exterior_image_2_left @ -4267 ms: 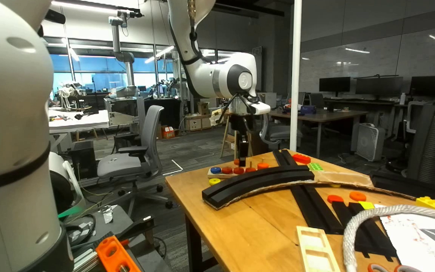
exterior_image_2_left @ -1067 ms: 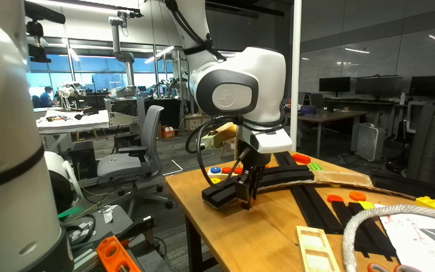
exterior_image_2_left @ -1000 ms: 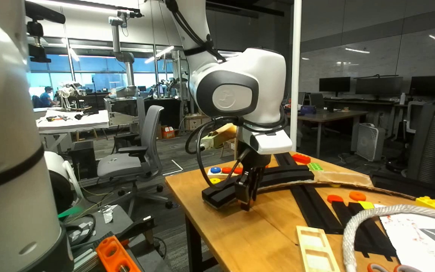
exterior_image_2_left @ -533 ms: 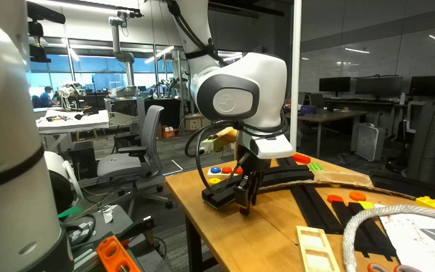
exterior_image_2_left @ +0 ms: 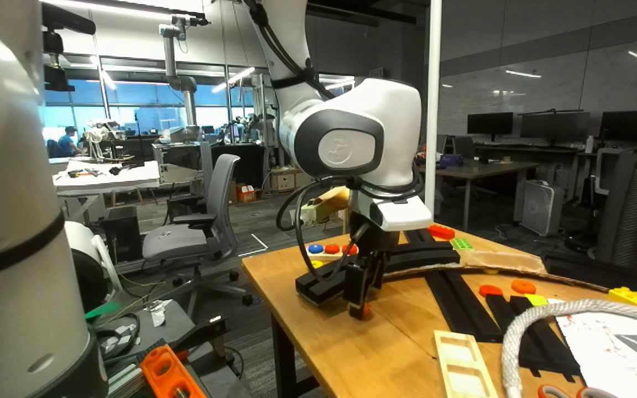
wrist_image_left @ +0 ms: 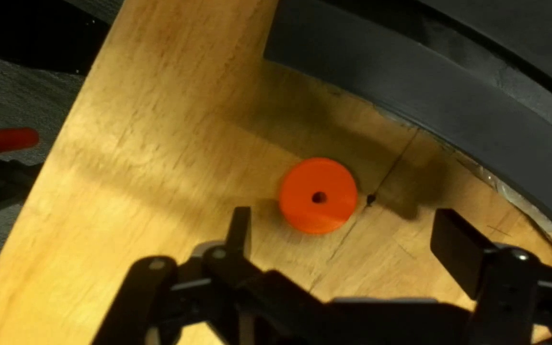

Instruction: Take the orange coin from the table and put it on the rack, then take a different orange coin from the rack and put it on the table, and put a yellow one on top of the orange one on the rack

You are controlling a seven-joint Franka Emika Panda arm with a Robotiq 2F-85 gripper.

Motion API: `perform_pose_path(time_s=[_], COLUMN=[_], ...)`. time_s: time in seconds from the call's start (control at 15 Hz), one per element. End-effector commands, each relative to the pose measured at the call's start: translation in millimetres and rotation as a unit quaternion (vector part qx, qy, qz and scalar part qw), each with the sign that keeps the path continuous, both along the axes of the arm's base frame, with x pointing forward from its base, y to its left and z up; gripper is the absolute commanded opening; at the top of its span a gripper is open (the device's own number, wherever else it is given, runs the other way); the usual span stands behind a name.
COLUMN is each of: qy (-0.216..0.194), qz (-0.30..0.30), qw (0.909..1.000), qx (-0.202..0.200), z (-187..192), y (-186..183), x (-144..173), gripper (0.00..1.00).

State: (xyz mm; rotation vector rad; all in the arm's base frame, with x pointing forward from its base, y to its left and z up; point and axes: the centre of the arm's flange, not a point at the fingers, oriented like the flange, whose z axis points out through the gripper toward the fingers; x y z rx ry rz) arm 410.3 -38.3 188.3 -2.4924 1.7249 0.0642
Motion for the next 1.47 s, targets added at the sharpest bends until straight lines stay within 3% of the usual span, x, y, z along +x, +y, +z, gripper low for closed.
perform_pose_path(time_s=[0.0, 0.33, 0.67, 0.87, 1.4], qy=[-0.006, -0.014, -0.019, -0.033, -0.081], qz=[0.032, 0.114, 0.138, 0.174, 0.304], qw=[0.999, 0.9892, 0.981, 0.9768, 0.9476], qx=[-0.03, -0.092, -0.135, -0.121, -0.054], z=[23.5, 52.7, 87.5, 93.1, 89.7], y=[23.5, 83.2, 115.1, 123.9, 147.8], x=[16.5, 30.4, 31.7, 33.3, 44.4], gripper=[1.0, 1.0, 1.0, 1.0, 1.0])
